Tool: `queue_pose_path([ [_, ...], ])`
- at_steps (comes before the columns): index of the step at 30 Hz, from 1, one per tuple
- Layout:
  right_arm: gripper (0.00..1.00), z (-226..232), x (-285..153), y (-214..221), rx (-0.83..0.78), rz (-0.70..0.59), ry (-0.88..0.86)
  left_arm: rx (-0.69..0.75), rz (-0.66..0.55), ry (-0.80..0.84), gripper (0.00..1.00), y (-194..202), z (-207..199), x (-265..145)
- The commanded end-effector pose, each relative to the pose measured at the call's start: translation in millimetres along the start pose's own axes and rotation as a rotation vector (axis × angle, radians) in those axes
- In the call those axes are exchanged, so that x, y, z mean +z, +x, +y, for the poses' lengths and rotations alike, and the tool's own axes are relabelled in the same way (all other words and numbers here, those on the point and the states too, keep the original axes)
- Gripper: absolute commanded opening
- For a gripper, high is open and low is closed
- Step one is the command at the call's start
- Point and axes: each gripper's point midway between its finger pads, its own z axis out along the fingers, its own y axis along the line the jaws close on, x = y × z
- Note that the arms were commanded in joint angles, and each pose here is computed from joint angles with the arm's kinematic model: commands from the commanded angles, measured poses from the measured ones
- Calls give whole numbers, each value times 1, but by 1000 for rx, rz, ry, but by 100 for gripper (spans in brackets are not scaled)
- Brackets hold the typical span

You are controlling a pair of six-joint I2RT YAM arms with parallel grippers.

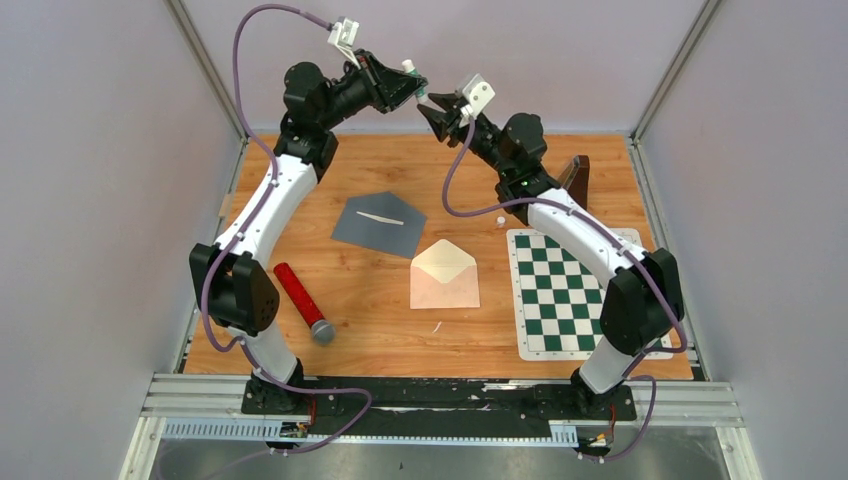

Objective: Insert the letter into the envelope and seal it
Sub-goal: Unscrew the solid glue.

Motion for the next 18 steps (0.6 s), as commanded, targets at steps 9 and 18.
queue_pose_path([
  [9,34,-5,13,-21,-23,-47,12,21,-37,37,0,-16,-24,-4],
  [18,32,-4,16,-23,-6,-49,6,17,-31,39,0,-13,-22,-2],
])
